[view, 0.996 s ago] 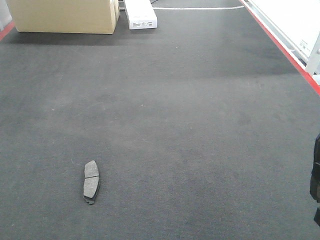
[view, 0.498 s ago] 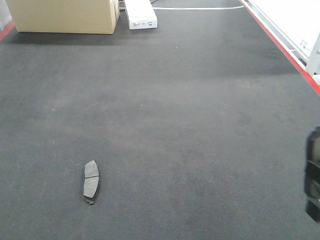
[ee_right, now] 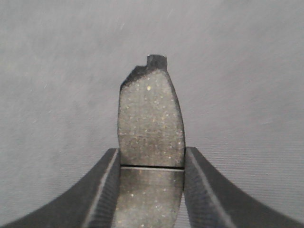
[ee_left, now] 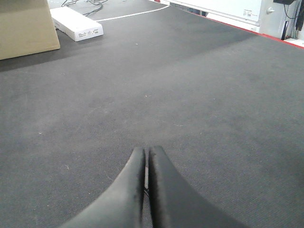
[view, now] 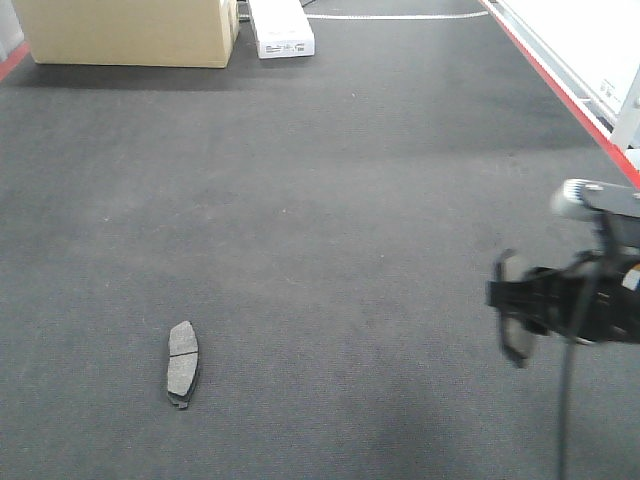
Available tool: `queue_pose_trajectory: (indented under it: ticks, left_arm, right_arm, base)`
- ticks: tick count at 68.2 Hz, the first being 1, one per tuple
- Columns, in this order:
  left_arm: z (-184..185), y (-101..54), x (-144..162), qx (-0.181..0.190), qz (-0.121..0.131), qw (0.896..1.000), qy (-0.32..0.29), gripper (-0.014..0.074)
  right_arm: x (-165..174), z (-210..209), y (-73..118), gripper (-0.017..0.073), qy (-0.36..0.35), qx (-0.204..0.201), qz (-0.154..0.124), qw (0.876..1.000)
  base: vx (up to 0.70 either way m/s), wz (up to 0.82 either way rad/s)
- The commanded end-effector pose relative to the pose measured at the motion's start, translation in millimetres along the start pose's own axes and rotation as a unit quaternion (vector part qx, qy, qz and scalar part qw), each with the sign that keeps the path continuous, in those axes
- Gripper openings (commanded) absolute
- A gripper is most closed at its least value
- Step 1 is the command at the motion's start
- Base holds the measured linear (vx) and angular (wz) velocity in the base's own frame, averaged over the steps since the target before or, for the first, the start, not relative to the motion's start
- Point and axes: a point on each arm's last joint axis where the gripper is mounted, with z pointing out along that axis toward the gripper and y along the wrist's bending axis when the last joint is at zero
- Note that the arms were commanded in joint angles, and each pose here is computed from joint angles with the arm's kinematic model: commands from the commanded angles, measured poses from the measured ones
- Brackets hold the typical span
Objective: Move and align brake pads A on conveyor
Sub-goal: 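Lower the right gripper with its brake pad beside the first pad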
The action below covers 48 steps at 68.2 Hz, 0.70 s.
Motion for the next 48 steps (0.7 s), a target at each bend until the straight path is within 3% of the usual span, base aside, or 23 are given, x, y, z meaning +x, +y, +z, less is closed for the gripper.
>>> queue_pose_trajectory:
  ticks: [1, 14, 24, 34, 48]
  left_arm:
    - [-2, 1.4, -13, -0.007, -0.009, 0.999, -0.04, -0.0007]
    - [-2, 1.4, -13, -0.007, -0.009, 0.999, -0.04, -0.0007]
    - [-2, 1.4, -13, -0.007, -0.009, 0.999, -0.04, -0.0007]
    - [-2, 1.4, -13, -0.007, -0.009, 0.999, -0.04, -0.0007]
    - [-2, 1.4, -13, -0.007, -0.009, 0.999, -0.04, -0.0007]
  right_arm:
    - [-19, 8, 6.8, 0.0039, -0.017, -0.023, -0.002, 1.0]
    - [-25, 43, 8.5, 0.0056, 0.033, -0.043, 0.001, 0.999]
    - [-27, 62, 17.4, 0.0062, 0.065, -0.061, -0.026, 0.996]
    - [-29, 78, 41.6, 0.0066, 0.074, -0.076, -0.059, 0.993]
    - [-28, 102, 45.1, 0.0071, 0.096, -0.067, -0.043, 0.992]
  base:
    - [0.0, 0.0]
    - [0.0, 0.0]
    - [0.0, 0.0]
    - [0.0, 0.0]
    - [0.0, 0.0]
